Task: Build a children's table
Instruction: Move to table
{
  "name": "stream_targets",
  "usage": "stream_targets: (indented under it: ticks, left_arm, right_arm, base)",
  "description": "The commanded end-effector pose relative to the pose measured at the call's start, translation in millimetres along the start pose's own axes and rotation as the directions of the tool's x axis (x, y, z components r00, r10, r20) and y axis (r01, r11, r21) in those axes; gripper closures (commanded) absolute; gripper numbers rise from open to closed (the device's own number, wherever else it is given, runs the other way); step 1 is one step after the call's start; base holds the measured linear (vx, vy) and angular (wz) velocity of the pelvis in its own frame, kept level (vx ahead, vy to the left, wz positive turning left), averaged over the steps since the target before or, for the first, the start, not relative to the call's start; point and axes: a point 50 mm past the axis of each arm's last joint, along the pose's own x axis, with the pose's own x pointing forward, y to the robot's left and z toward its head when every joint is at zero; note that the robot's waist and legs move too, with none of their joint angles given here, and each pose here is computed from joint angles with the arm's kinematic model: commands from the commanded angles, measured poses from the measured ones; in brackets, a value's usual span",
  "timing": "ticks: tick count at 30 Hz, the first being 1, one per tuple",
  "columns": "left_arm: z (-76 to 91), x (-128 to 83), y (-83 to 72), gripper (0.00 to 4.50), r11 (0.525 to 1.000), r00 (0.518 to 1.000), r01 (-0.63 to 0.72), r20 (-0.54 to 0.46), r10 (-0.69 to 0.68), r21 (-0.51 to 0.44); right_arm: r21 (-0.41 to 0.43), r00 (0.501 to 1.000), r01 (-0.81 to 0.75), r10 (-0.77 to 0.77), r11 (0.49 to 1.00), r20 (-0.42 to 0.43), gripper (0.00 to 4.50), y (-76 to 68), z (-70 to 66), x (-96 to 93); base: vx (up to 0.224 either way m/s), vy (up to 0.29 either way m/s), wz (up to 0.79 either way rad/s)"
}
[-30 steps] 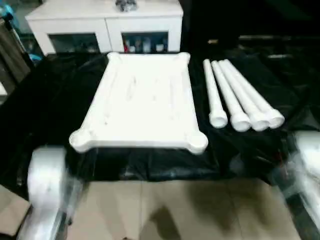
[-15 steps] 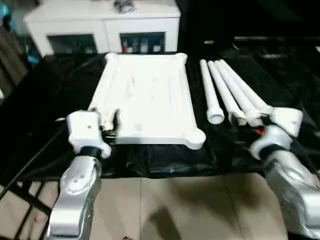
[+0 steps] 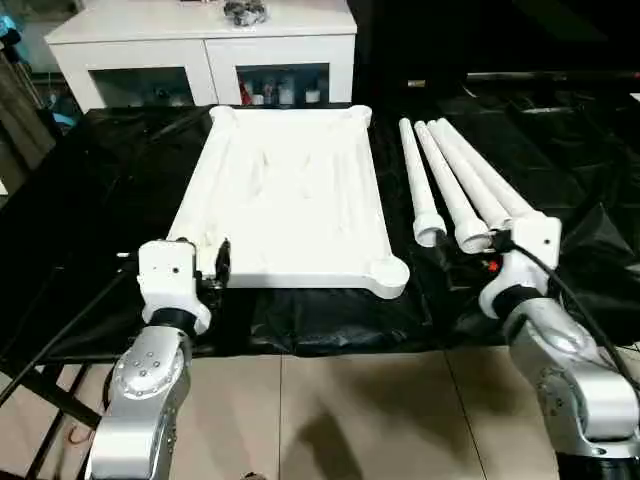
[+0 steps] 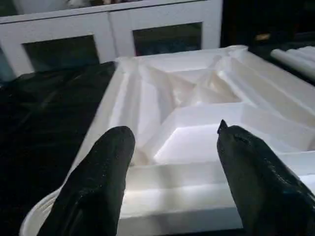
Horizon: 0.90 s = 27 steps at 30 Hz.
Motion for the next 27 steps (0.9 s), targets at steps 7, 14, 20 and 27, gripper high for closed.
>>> stream_targets:
  ticks: [7,14,20,27]
  left_arm:
    - [2.7,2.3,-6.4,1.37,0.999,0.999,0.047,0.0,-0.047,0.012]
    - [3.4,1.9,-4.7,1.37,0.999,0.999,0.05,-0.003,-0.05,0.019]
    - [6.7,6.2,-3.2,1.37,0.997,0.998,0.064,0.003,-0.064,0.033]
    - [9.0,9.5,-6.7,1.37,0.997,0.997,0.081,0.007,-0.081,0.013]
  right_arm:
    - [0.009,1.0,0.01,-0.01,1.0,-0.005,0.0,3.7,-3.1,-1.2]
    - [-0.013,1.0,-0.018,0.018,1.0,-0.008,0.0,11.7,-3.8,1.0]
    - [-0.015,0.998,-0.06,0.06,0.998,0.01,0.0,20.5,1.3,2.7]
    - [-0.03,0.998,-0.058,0.058,0.998,0.01,0.0,18.7,0.8,4.1]
  base:
    - [0.081,0.007,0.35]
    - [0.118,-0.031,0.11]
    - [0.089,-0.092,-0.06]
    - [0.022,-0.043,0.02]
